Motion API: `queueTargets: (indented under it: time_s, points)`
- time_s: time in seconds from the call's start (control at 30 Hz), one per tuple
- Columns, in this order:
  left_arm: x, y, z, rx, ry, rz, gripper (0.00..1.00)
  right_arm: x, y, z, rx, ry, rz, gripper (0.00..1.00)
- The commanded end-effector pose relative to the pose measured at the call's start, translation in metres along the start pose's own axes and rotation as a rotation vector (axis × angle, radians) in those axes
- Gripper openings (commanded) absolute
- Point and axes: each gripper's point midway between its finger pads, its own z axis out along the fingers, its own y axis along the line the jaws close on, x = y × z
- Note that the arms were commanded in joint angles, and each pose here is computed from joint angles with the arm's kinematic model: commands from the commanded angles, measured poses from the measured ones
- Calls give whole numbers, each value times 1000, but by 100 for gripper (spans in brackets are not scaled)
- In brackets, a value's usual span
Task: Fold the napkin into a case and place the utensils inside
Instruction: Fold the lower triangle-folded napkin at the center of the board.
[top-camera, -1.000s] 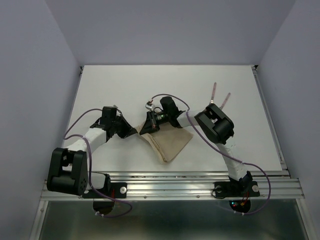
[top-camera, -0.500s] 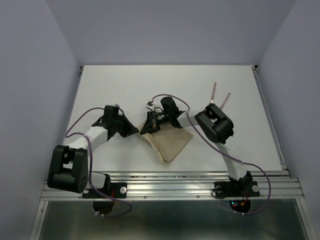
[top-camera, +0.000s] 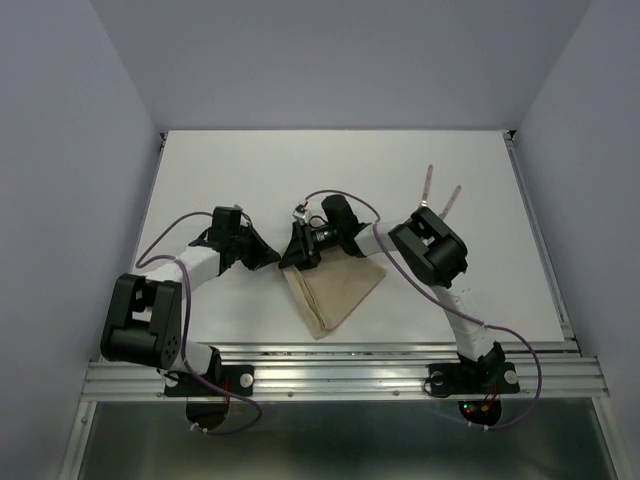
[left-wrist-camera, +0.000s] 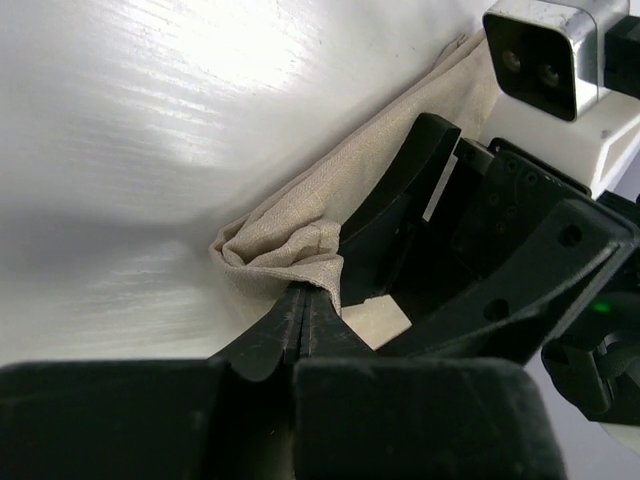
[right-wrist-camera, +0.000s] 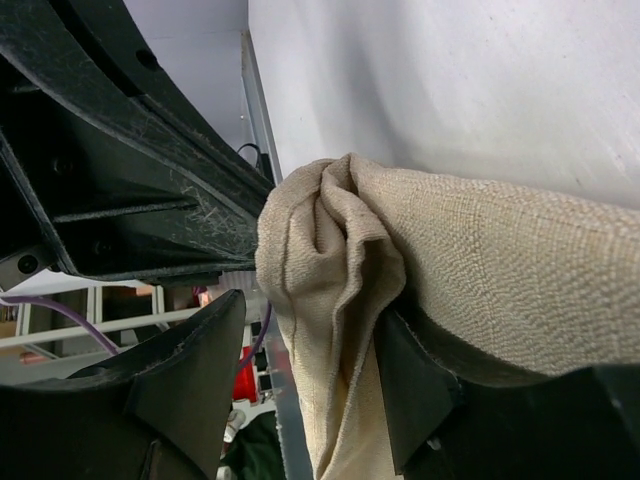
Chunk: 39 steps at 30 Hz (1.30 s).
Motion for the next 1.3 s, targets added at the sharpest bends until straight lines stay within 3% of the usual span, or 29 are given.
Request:
queueTargets:
  time_s: [0.0,0.67,1.1,1.27]
  points:
    - [-14,-23,4,62,-25,21,0,-5,16,-3,-29,-14,-65,61]
    - [-27,-17,33,13,-25,-59,0,7,24,-16,33,-35,-92,68]
    - [-25,-10,42,-13,-6,-70,0,13,6,-40,362,-104,-199,72]
    - [-24,-8,42,-17,-5,-70,0,36,0,-39,480,-84,-211,76]
